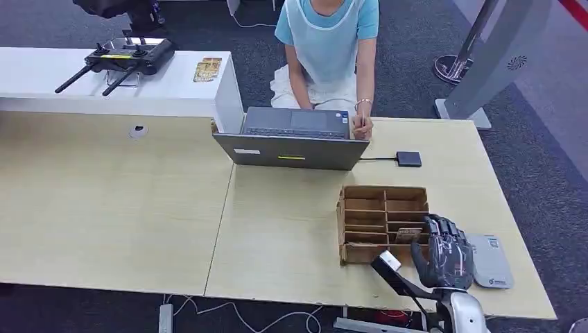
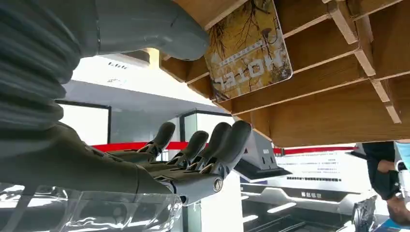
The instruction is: Pass the card to the sensor for recognition and then transmit it.
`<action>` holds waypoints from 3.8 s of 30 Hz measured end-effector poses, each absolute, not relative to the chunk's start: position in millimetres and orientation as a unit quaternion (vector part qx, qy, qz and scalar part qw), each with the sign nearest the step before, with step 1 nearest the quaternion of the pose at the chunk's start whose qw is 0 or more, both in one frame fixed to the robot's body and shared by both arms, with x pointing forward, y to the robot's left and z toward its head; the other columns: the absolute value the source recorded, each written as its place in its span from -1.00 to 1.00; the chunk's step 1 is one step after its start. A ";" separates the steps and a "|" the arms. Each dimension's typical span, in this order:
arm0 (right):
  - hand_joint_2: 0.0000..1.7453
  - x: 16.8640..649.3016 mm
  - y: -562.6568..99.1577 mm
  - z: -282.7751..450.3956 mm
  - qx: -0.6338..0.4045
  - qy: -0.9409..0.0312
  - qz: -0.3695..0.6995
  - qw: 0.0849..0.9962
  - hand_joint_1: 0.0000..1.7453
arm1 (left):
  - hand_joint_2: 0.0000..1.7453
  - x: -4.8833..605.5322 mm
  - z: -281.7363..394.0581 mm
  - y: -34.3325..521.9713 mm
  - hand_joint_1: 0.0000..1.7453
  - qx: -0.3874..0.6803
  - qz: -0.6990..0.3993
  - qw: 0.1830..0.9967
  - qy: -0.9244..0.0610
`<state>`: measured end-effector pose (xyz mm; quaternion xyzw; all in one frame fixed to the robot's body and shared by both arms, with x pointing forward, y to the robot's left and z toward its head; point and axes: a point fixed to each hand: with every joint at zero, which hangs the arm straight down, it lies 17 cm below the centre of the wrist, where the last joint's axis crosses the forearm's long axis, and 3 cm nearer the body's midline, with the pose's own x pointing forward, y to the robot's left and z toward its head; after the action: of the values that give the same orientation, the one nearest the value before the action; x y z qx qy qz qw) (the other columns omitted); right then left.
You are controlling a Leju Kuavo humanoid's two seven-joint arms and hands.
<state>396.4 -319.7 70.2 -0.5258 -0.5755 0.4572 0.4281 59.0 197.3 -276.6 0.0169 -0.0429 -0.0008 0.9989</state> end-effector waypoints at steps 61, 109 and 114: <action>1.00 402.0 -325.1 75.6 -0.470 -0.562 0.527 0.431 -0.30 | -1.00 59.6 -276.5 197.4 -1.00 0.016 0.005 0.999 -0.044; 1.00 412.1 -312.3 81.7 -0.410 -0.607 0.501 0.461 0.60 | -1.00 62.0 -276.5 198.9 -1.00 0.017 0.010 0.999 -0.051; 1.00 414.6 -318.7 97.9 -0.408 -0.623 0.480 0.463 0.62 | -1.00 62.4 -276.7 200.5 -1.00 0.018 0.011 0.998 -0.052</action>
<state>414.6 -318.7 97.9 -0.4084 -0.6233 0.4797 0.4633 62.4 200.5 -276.7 0.0179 -0.0525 0.0112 0.9984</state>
